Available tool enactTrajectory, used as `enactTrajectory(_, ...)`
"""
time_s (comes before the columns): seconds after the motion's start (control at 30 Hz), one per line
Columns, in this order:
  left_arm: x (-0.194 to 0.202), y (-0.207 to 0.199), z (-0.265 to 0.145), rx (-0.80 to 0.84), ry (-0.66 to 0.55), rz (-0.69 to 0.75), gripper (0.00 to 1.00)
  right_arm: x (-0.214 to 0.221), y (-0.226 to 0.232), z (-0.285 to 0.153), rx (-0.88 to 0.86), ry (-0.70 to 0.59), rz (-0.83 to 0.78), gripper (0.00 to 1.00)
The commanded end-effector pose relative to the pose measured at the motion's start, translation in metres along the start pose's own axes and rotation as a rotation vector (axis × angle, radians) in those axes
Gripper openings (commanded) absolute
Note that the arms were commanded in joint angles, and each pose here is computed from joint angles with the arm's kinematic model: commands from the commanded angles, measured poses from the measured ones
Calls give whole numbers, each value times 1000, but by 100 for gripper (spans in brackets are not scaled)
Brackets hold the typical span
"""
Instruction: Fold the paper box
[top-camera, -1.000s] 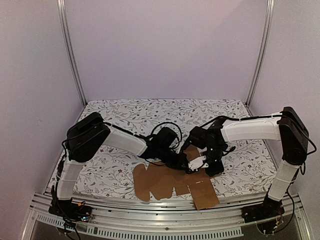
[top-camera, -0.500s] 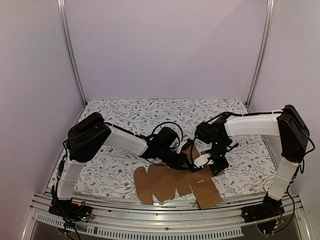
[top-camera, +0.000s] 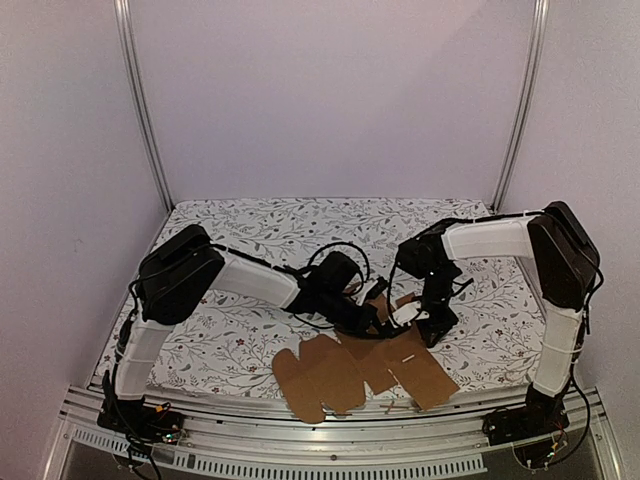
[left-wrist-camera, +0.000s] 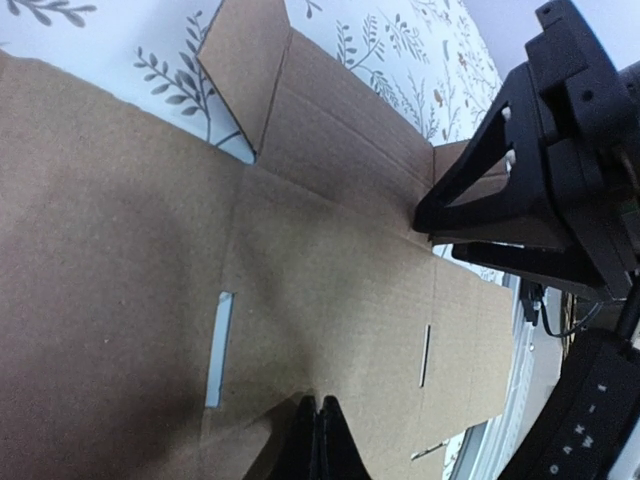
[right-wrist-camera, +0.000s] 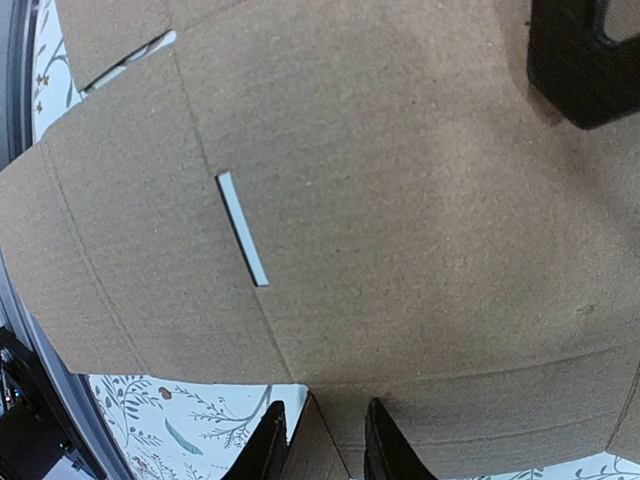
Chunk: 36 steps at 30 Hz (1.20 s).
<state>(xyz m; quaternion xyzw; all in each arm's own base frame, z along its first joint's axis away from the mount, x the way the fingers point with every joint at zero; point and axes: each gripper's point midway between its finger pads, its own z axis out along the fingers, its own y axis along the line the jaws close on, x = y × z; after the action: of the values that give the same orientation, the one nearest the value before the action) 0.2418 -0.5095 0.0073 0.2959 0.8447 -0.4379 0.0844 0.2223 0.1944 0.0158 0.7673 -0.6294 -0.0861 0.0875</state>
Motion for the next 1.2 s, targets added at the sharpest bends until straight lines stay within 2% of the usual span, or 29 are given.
enactTrajectory(0.0, 71, 61, 15, -167, 196, -136, 0, -6, -6, 0, -34, -21, -88, 25)
enactTrajectory(0.17, 68, 60, 14, -165, 181, -144, 0, 0, 8, -7, -39, -35, -81, 28)
enactTrajectory(0.27, 65, 57, 13, -157, 167, -146, 0, 6, 14, -14, -17, -40, -56, 34)
enactTrajectory(0.4, 48, 48, 6, -152, 105, -131, 0, -10, 32, -48, -19, -162, -1, 41)
enactTrajectory(0.47, 32, 38, -1, -150, 52, -105, 4, -21, 43, -78, 10, -251, 36, 46)
enactTrajectory(0.63, -30, 6, -32, -186, -145, 14, 21, -18, 61, -125, 91, -414, 153, 48)
enactTrajectory(0.77, -74, 5, -55, -337, -192, 125, 34, -1, 56, -139, 184, -499, 339, 49)
enactTrajectory(0.93, -102, 24, -49, -424, -90, 162, 41, 15, 64, -148, 242, -565, 477, 49)
enactTrajectory(1.1, -102, 34, -36, -431, 1, 180, 46, 25, 65, -140, 276, -558, 538, 50)
enactTrajectory(1.17, -100, 35, -30, -408, 17, 173, 54, 28, 62, -137, 284, -559, 563, 50)
